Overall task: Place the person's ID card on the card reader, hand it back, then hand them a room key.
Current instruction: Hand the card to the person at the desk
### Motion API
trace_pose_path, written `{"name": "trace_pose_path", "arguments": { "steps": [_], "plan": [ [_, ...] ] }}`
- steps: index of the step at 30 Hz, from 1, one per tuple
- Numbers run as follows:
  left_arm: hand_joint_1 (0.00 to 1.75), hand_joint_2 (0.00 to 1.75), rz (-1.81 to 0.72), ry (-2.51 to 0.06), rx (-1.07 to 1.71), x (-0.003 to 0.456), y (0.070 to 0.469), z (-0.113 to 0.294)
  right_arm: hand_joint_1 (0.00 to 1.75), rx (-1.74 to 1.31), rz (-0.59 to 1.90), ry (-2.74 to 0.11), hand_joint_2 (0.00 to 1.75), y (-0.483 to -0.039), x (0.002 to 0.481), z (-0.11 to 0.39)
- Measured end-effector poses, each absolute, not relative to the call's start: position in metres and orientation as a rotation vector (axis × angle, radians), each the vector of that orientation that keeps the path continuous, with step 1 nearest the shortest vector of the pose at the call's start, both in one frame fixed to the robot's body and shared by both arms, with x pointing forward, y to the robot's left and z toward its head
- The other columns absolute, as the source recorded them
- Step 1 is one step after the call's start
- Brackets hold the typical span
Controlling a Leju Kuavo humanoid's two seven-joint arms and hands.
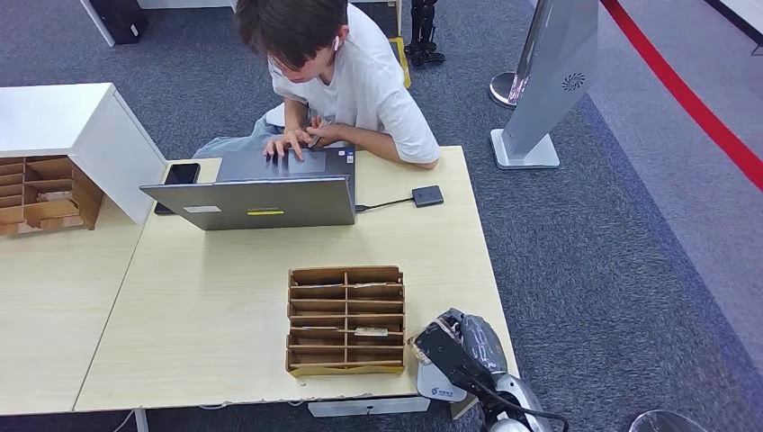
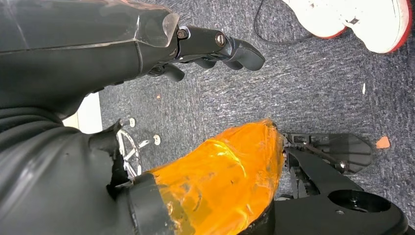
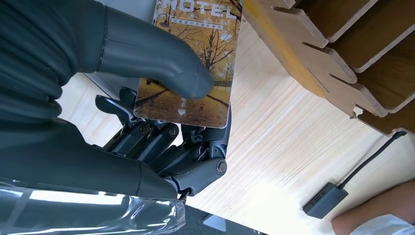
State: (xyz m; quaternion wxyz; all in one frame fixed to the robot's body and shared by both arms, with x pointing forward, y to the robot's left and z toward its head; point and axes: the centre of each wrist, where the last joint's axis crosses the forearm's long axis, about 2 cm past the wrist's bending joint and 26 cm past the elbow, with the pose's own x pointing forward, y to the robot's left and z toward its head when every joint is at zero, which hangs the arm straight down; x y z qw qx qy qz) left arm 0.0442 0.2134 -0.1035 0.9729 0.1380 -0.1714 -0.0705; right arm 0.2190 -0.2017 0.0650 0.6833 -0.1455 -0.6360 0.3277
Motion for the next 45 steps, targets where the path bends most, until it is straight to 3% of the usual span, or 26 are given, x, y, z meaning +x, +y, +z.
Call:
{"name": "trace_pose_path", "arguments": {
  "steps": [21,26,45],
  "plan": [
    [0.0,0.0,-0.118,-0.333,0.267,0.038,0.214,-0.104,1.75,-0.648,0.64,-1.619,1.75,-0.221,0.215,0.109],
    [0.0,0.0,-0.109,-0.34,0.262,0.037,0.214,-0.104,1.75,-0.717,0.545,-1.899,1.75,-0.227,0.21,0.155],
    [0.0,0.0,-0.142,-0.356,0.261,0.055,0.223,-0.103,1.75,-0.747,0.601,-2.13,1.75,-0.194,0.239,0.212]
  ]
}}
